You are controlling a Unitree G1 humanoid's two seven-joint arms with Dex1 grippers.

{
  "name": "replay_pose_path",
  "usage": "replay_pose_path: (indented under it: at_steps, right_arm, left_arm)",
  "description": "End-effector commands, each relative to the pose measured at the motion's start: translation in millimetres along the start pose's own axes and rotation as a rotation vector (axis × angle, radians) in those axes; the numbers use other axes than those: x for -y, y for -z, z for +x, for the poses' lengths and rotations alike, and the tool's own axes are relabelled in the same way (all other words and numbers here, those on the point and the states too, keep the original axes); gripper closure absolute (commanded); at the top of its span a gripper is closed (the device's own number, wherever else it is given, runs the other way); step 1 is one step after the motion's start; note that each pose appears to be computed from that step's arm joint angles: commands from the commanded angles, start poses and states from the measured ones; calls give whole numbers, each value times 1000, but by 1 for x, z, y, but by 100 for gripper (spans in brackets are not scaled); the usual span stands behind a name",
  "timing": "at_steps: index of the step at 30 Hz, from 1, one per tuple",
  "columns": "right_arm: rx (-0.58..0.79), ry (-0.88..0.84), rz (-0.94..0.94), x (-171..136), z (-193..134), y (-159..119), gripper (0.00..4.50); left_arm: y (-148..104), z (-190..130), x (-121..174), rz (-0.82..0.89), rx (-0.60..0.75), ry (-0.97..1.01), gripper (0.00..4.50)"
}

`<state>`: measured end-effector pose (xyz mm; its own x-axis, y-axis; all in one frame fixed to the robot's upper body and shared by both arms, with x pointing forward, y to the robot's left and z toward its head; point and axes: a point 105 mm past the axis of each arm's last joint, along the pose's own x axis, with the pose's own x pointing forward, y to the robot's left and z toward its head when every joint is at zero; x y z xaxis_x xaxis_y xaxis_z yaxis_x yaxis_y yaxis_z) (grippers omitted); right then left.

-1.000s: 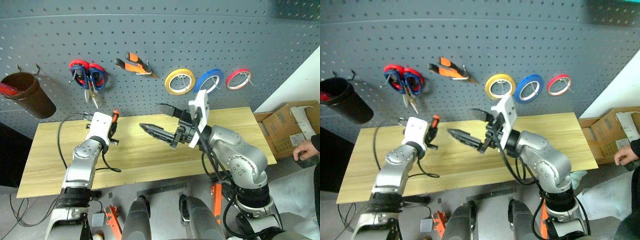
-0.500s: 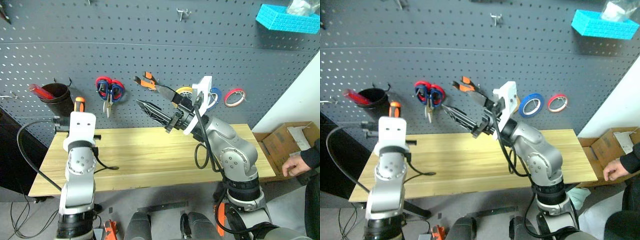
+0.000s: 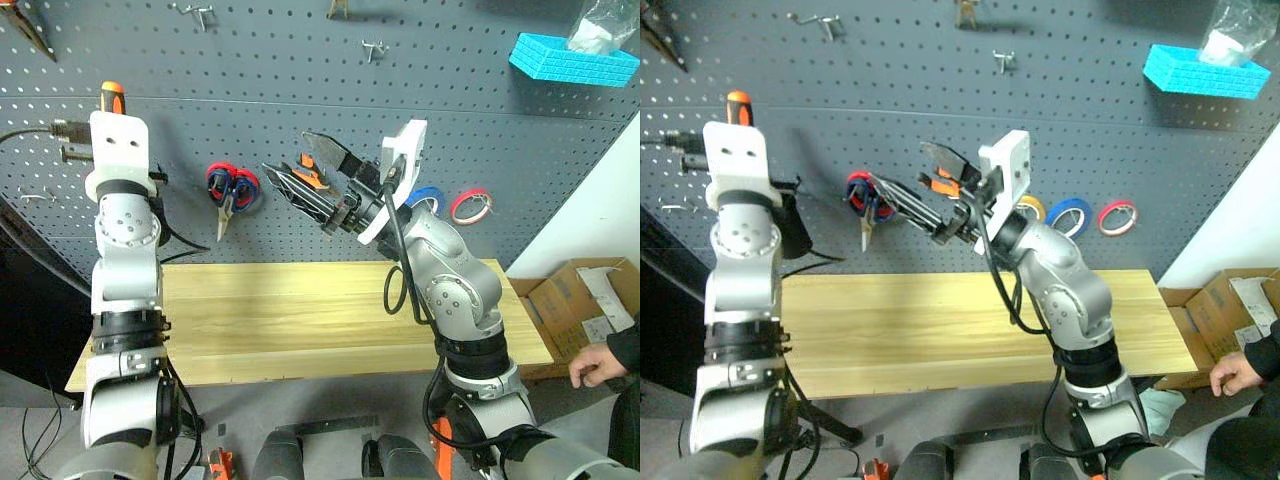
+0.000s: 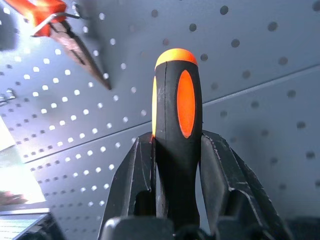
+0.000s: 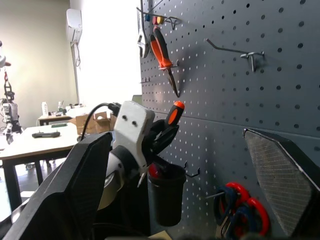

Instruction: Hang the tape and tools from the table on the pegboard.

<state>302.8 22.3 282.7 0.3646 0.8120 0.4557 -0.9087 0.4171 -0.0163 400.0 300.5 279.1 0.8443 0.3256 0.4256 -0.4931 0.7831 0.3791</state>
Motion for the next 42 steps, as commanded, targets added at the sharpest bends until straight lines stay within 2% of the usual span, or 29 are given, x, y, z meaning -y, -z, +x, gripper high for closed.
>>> replay_pose_path:
  at_steps: [1, 10, 21, 31, 32, 35, 38, 42]
  right_arm:
    - [55, -3, -43, 0, 4, -15, 0]
    - [53, 18, -59, 6, 4, -15, 0]
    - [46, 61, -78, 14, -2, -18, 0]
    - [33, 59, -87, 15, -2, -16, 0]
    - [31, 57, -87, 15, -2, -16, 0]
    - [23, 53, -99, 14, -3, -14, 0]
    - [-12, 80, -174, 18, -7, -13, 0]
    - [-48, 223, -357, 36, -20, -17, 0]
  left_arm:
    - [-24, 18, -5, -54, 73, -12, 365]
    - [-40, 45, 0, -93, 109, 4, 365]
    - [-1, 40, -14, -141, 0, -41, 365]
    - [4, 36, -15, -167, -5, -44, 20]
    - [3, 36, -15, -169, -3, -44, 3]
    - [0, 34, -14, -175, 7, -45, 3]
    - [-10, 30, -10, -268, 36, -38, 3]
    - [-50, 12, 20, -316, 151, 103, 3]
